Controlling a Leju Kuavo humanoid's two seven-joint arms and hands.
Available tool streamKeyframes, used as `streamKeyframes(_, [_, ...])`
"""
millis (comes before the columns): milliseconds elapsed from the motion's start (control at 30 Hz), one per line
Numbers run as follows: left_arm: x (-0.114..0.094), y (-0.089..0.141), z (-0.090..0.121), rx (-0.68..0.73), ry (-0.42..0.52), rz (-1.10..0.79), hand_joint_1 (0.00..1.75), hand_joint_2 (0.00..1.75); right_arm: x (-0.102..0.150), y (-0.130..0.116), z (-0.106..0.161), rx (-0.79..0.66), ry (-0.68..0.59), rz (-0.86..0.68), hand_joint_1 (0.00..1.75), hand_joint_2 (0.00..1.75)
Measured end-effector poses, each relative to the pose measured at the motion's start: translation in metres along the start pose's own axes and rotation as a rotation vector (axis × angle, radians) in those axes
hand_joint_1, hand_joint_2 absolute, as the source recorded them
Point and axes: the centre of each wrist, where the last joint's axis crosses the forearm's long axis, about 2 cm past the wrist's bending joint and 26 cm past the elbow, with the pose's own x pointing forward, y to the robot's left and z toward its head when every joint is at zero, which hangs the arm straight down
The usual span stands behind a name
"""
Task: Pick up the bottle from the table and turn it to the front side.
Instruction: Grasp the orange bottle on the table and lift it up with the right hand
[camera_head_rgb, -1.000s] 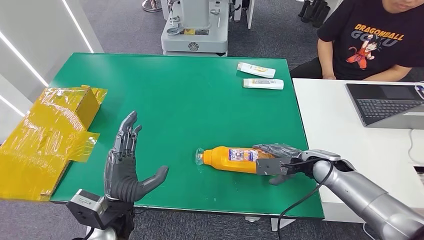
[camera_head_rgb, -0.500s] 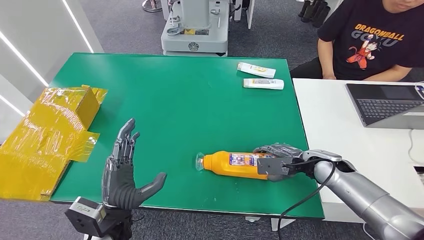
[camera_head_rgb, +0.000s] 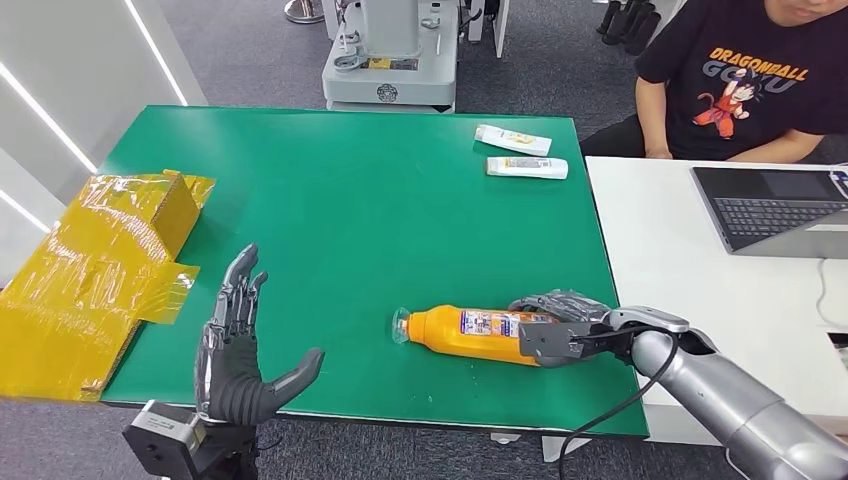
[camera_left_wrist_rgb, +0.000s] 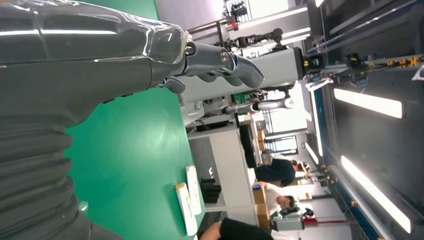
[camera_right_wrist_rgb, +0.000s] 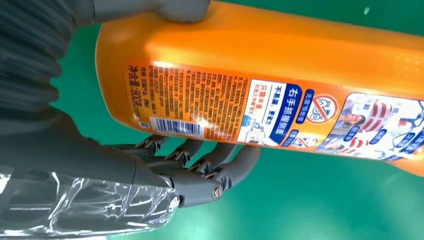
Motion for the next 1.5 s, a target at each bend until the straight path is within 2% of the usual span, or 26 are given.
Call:
streamKeyframes(167, [0.003,0.001,0.005,0.027,0.002,-0.005,0.00,1.75,0.000,-0.004,0.001,-0.051,-0.011,0.012,1.75,1.75])
streamKeyframes(333, [0.004,0.002,0.004,0.043,-0.009,-0.003,0.00,1.75,0.006,-0.009,-0.005,-0.272,-0.057,0.035,1.75,1.75])
streamKeyframes(433, [0.004,0.002,0.004,0.045,-0.012,-0.002,0.00,1.75,0.010,-0.010,-0.009,-0.344,-0.078,0.026,1.75,1.75])
streamKeyframes(633, [0.007,-0.001,-0.006,0.030,-0.036,0.021,0.00,1.75,0.019,0.003,-0.007,-0.634,-0.130,-0.017,1.75,1.75])
streamKeyframes(1000, [0.010,-0.002,-0.028,0.002,-0.104,0.032,0.00,1.75,0.040,0.020,0.005,-0.929,-0.215,-0.066,1.75,1.75])
streamKeyframes(1133, [0.009,-0.001,-0.037,-0.018,-0.112,0.044,0.00,1.75,0.050,0.022,0.008,-0.996,-0.255,-0.067,1.75,1.75])
streamKeyframes(1367, [0.008,-0.001,-0.043,-0.037,-0.113,0.064,0.00,1.75,0.057,0.023,0.010,-1.030,-0.300,-0.069,1.75,1.75])
streamKeyframes(1500, [0.005,-0.001,-0.059,-0.091,-0.110,0.116,0.00,1.75,0.065,0.019,0.002,-1.029,-0.380,-0.082,1.75,1.75])
